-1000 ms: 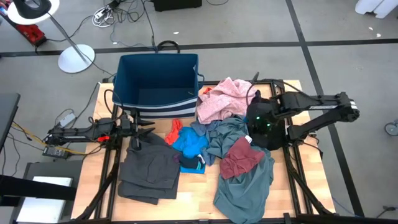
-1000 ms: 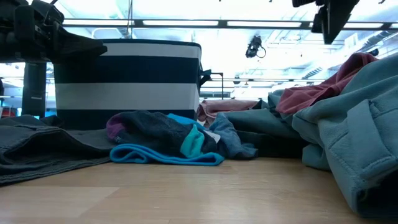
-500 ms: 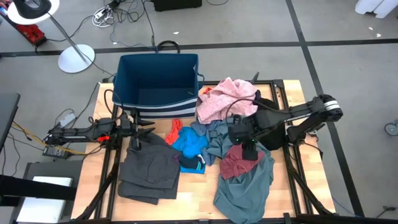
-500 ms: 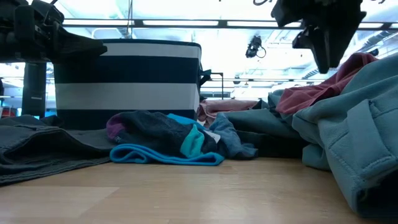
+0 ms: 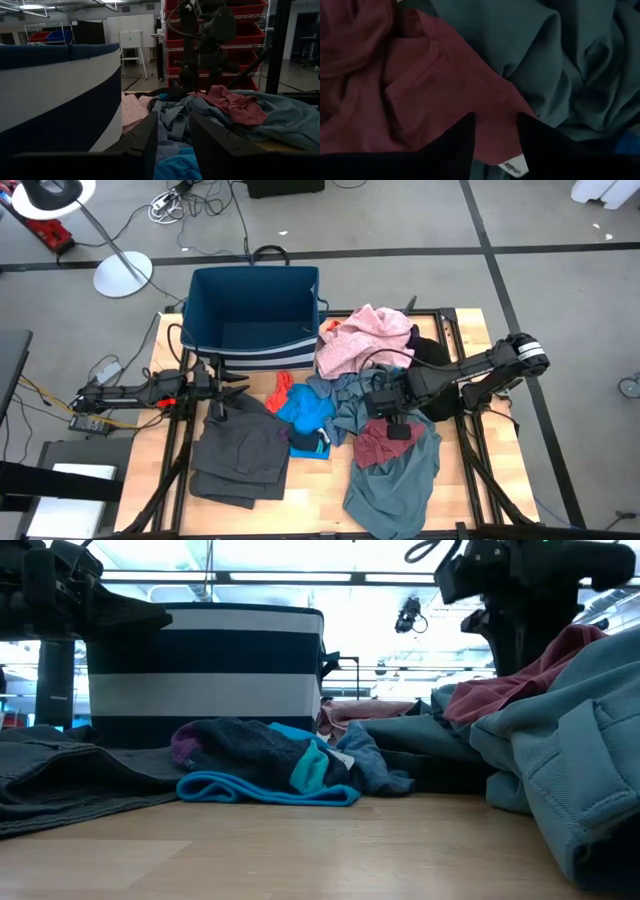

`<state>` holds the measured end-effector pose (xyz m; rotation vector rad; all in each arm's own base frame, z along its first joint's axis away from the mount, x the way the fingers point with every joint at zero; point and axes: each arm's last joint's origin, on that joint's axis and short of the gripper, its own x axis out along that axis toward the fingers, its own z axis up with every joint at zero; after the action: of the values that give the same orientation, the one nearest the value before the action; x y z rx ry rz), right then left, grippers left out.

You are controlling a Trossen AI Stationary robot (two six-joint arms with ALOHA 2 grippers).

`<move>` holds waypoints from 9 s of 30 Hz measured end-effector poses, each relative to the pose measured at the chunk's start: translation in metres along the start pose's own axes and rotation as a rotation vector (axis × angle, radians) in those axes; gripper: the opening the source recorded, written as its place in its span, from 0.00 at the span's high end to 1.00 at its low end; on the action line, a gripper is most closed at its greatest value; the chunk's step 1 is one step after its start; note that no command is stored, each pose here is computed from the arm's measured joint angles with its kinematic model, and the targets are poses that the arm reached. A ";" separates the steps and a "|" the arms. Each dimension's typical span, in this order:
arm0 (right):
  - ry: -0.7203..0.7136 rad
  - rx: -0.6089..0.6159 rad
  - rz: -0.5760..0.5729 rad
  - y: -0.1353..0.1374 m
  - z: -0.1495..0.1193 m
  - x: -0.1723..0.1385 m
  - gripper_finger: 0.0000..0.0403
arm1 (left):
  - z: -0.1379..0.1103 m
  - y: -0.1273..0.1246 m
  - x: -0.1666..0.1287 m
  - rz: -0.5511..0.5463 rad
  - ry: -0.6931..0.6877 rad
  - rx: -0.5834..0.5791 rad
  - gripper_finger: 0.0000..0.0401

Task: Sort clothes
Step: Put the red underwear into the blue laundry bin, then put the gray sock into the blue laundry bin

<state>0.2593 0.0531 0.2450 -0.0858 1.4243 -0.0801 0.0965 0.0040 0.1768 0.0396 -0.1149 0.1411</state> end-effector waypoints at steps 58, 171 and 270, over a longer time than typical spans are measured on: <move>-0.370 0.229 -0.040 -0.071 -0.018 -0.205 1.00 | 0.000 0.000 0.000 0.000 0.001 0.000 0.71; -1.043 0.422 0.127 -0.299 0.147 -0.132 0.57 | 0.060 0.007 -0.015 0.077 -0.006 -0.213 0.71; 0.039 0.722 0.020 -0.151 -0.031 0.031 0.70 | 0.235 0.003 0.063 0.063 0.231 -0.330 0.96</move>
<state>0.2329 -0.1006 0.2263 0.5268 1.3606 -0.5740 0.1315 0.0047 0.4171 -0.3087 0.0918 0.1872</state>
